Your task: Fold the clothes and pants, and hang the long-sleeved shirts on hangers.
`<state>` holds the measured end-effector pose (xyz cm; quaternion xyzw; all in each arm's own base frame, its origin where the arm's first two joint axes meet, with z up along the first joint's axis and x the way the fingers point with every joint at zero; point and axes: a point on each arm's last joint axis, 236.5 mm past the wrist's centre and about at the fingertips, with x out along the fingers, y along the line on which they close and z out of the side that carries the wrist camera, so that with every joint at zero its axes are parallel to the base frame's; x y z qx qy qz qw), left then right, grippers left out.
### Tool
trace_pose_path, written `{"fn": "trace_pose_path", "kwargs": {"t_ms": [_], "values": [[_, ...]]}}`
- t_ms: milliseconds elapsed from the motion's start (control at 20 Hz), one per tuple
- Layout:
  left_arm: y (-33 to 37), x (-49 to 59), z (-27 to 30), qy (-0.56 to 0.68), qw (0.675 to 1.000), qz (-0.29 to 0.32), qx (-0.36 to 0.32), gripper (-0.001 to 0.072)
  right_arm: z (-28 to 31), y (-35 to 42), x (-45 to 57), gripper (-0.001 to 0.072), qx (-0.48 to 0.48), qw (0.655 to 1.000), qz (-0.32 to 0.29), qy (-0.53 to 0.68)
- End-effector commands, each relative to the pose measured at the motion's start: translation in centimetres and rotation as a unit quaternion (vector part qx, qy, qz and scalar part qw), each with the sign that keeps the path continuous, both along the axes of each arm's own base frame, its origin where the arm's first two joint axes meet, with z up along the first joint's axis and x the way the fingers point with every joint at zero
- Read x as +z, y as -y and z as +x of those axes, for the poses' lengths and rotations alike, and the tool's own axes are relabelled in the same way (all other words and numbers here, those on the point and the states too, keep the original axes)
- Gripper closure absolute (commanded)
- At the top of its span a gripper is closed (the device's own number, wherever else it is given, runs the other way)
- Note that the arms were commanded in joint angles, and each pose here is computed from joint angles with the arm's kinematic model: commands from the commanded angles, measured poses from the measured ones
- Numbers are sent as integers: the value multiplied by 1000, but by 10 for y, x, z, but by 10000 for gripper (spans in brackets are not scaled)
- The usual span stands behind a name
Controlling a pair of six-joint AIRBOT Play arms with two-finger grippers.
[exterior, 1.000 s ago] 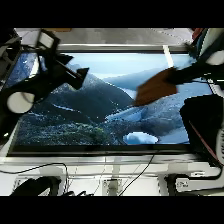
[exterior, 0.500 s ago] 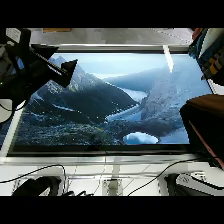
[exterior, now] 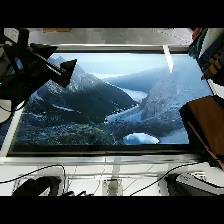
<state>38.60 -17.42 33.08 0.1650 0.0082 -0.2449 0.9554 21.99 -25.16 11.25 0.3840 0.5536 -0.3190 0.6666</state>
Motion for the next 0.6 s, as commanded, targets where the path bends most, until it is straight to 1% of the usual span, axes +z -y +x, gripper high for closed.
{"fn": "trace_pose_path", "kwargs": {"t_ms": [0,100,150,250,300,400,550], "values": [[0,0,0,0,1000,0,1,11,57,-41,10,694,59,993,47,91],[0,0,0,0,1000,0,1,10,95,-93,23,692,139,976,88,141],[0,0,0,0,1000,0,1,10,110,-122,28,692,186,966,98,153],[0,0,0,0,1000,0,1,10,124,-168,23,692,280,947,84,134],[0,0,0,0,1000,0,1,10,127,-185,17,692,323,938,60,112],[0,0,0,0,1000,0,1,10,136,-207,5,693,399,914,-21,65],[0,0,0,0,1000,0,1,11,168,-239,10,693,484,858,-161,57]]}}
